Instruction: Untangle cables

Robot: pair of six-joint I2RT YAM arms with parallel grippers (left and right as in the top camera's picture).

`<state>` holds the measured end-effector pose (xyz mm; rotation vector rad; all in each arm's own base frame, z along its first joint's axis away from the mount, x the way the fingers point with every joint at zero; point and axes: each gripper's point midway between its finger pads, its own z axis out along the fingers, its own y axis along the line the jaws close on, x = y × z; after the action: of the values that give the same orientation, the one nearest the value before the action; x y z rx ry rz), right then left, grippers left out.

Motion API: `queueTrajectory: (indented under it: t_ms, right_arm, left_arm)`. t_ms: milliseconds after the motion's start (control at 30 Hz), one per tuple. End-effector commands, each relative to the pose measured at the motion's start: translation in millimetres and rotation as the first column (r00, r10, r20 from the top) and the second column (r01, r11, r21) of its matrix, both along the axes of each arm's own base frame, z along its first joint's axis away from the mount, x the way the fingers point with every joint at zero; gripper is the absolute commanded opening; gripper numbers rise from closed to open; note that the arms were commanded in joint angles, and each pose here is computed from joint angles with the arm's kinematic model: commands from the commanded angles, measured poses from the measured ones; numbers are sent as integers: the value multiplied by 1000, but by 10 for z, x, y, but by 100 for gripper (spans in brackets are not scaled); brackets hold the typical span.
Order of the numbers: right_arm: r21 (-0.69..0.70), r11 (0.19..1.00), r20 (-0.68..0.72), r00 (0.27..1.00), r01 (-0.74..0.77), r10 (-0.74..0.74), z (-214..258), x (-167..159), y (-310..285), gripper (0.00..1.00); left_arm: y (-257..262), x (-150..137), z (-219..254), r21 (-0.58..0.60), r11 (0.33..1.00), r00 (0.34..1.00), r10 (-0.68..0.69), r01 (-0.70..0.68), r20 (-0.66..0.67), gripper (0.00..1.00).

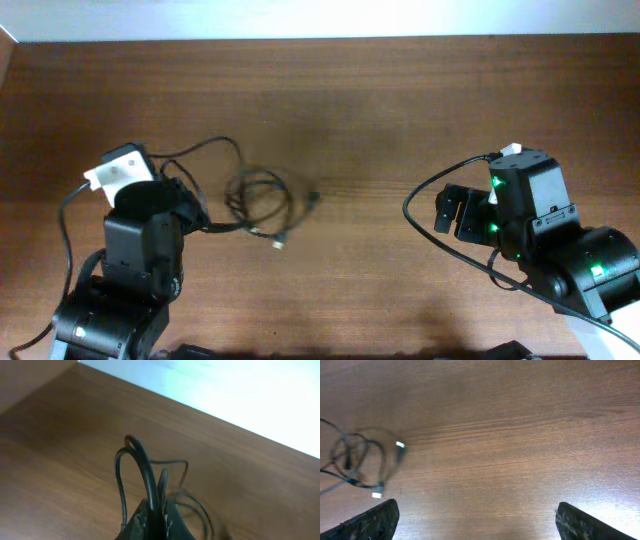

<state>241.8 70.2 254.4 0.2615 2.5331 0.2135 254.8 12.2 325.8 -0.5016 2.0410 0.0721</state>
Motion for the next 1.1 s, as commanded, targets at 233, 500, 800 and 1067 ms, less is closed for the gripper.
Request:
queueTrajectory:
  t_ms: [233,500,800,1067]
  right_arm:
    - [12,1000,9,1000,12,-12,31,-7,-8,99]
    - [-11,1000,-6,1000,-19,19,4,-39,-13,99]
    - [-22,999,-98,995,-31,29,-203,44,58,99]
    - [-23,999,-102,994,-31,29,-209,36,55,99]
  left_arm:
    - [-1031,354,-151,-317,857,903,-430,406,-7,16]
    - [-1163,667,-1427,-372,887,791,-427,272,-439,99]
    - [-1066,328,-2045,-235,886,578,-443,400,-686,99]
    - [-1341,370,-3230,-252,849,356,-440,465,-824,98]
